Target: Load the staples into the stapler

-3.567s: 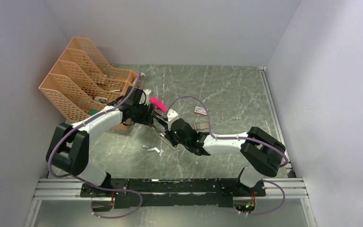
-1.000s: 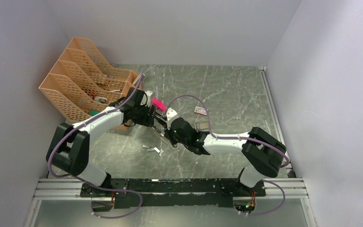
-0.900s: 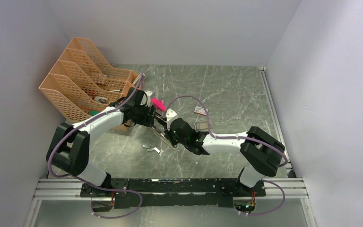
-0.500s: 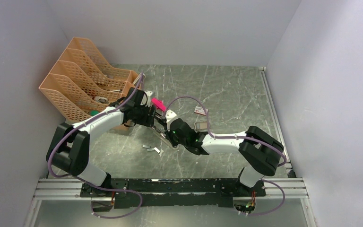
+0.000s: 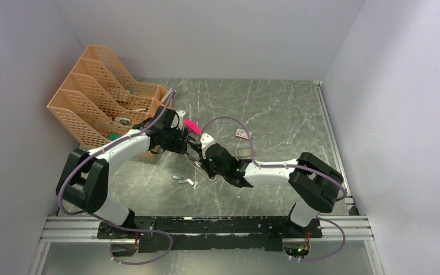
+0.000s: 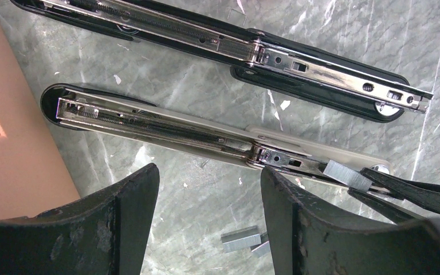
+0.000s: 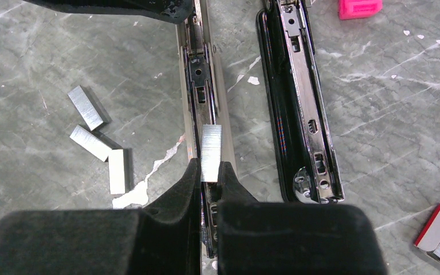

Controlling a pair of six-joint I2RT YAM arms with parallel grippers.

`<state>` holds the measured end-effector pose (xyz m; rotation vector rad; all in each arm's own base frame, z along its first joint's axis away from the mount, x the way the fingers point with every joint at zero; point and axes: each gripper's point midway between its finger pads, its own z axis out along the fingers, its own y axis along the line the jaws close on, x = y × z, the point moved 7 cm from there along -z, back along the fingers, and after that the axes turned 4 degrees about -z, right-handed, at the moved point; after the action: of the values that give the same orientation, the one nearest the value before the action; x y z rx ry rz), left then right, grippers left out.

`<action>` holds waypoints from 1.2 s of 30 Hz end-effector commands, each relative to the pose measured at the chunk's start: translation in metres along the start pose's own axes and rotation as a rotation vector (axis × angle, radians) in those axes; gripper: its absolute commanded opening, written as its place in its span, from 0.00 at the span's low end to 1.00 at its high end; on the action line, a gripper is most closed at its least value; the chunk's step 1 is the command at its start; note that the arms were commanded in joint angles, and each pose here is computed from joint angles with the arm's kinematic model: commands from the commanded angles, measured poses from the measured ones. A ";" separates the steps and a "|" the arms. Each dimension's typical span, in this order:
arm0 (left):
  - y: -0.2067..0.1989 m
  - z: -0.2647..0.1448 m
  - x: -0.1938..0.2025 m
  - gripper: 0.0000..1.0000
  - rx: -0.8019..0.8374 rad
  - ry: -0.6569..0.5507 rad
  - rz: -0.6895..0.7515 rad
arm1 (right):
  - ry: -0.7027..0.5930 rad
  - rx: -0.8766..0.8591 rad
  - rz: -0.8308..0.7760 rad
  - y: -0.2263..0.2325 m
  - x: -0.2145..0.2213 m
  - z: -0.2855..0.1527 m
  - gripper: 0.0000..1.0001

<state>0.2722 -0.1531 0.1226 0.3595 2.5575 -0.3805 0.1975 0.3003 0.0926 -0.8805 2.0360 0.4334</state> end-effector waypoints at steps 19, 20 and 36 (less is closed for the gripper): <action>0.000 0.002 0.002 0.70 -0.018 -0.006 0.028 | -0.056 -0.035 0.026 0.005 -0.011 -0.004 0.00; 0.000 0.002 0.002 0.70 -0.019 -0.005 0.028 | -0.049 -0.031 0.026 0.005 -0.010 -0.004 0.00; -0.001 0.002 0.003 0.70 -0.018 -0.005 0.032 | 0.006 -0.013 0.029 0.004 -0.002 0.002 0.00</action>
<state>0.2704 -0.1536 0.1208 0.3754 2.5592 -0.3685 0.1952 0.3024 0.0961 -0.8615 2.0314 0.4786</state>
